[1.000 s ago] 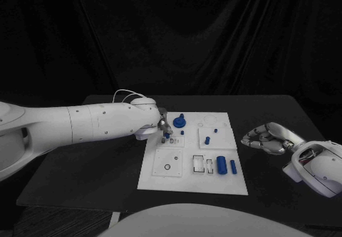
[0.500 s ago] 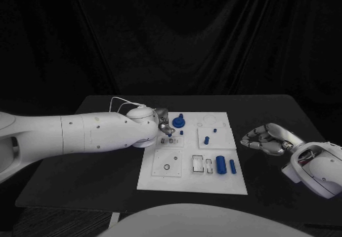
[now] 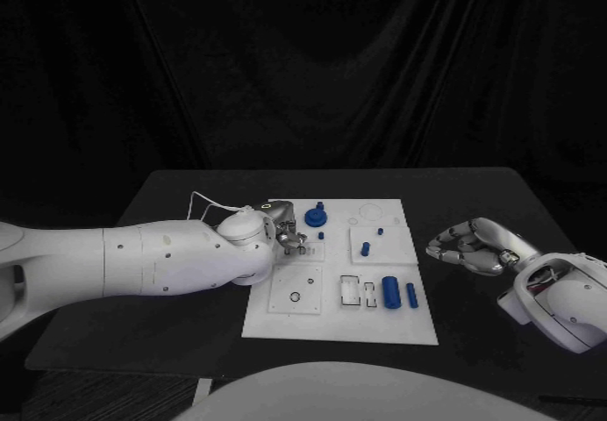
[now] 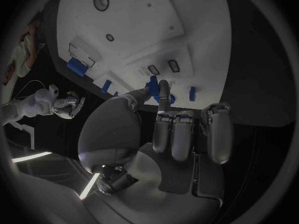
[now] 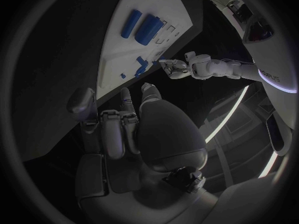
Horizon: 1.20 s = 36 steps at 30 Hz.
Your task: Assemble the parts on the task board
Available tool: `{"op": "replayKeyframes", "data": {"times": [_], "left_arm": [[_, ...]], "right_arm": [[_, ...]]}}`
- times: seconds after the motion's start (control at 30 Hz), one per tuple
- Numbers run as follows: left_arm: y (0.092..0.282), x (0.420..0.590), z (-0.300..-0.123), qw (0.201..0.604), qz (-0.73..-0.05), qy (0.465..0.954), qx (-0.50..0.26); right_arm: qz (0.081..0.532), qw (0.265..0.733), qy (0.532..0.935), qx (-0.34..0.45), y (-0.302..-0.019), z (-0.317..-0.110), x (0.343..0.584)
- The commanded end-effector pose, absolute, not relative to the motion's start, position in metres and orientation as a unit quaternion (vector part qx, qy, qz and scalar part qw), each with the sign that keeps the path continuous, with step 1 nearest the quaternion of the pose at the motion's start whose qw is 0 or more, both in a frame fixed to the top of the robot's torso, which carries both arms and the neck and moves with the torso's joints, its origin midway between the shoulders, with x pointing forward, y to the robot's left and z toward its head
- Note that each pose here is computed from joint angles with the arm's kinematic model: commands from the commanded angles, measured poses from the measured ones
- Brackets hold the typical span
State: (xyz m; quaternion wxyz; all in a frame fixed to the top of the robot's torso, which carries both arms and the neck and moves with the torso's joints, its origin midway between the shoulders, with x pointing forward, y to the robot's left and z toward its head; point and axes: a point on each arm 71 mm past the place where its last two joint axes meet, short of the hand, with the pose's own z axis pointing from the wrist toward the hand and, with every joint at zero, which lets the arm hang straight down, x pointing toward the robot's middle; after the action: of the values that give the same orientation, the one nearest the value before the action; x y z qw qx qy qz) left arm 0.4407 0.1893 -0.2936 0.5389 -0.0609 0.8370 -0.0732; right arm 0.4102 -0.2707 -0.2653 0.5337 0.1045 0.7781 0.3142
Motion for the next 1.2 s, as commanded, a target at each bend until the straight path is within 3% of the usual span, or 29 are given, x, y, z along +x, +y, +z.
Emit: {"op": "replayKeyframes", "data": {"times": [0.03, 1.2], "left_arm": [[0.188, 0.440, -0.292, 0.563, -0.082, 0.820, -0.062], [0.180, 0.437, -0.310, 0.547, -0.072, 0.832, -0.055]], "right_arm": [[0.317, 0.547, 0.767, 0.108, -0.271, -0.263, 0.410], [0.315, 0.547, 0.768, 0.109, -0.273, -0.264, 0.409]]}}
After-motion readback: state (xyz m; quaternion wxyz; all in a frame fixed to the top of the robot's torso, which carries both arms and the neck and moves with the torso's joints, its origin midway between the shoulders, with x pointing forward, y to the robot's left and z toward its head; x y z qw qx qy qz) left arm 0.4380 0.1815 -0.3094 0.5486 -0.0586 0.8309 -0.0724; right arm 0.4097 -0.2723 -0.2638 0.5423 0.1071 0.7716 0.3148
